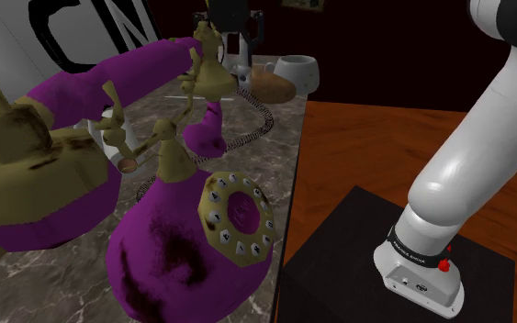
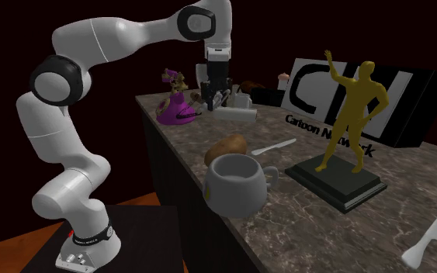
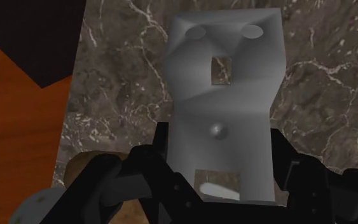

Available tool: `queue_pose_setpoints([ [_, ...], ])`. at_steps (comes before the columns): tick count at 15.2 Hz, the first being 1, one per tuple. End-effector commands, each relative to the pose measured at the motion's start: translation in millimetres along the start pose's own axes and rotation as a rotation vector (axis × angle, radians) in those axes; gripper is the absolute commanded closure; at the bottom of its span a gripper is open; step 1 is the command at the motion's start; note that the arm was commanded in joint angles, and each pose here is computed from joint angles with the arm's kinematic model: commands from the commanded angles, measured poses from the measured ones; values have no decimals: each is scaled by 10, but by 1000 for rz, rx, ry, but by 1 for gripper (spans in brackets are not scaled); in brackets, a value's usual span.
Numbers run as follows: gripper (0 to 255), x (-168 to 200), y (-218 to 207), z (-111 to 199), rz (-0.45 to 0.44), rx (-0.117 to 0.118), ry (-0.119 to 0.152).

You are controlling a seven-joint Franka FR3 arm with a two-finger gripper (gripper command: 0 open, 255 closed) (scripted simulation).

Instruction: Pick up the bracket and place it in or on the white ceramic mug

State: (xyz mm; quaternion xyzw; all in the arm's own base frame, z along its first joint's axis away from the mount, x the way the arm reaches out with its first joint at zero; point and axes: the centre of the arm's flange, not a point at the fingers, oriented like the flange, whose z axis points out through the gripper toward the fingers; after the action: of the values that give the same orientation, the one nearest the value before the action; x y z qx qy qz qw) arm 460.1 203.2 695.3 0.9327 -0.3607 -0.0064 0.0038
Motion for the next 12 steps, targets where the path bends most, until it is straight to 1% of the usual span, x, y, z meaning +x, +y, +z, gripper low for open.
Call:
queue_pose_setpoints([
  [1, 255, 7, 5, -96, 0, 0, 0],
  [4, 255, 5, 7, -254, 0, 0, 0],
  [5, 255, 5, 7, -265, 0, 0, 0],
  [12, 255, 763, 533, -218, 0, 0, 0],
])
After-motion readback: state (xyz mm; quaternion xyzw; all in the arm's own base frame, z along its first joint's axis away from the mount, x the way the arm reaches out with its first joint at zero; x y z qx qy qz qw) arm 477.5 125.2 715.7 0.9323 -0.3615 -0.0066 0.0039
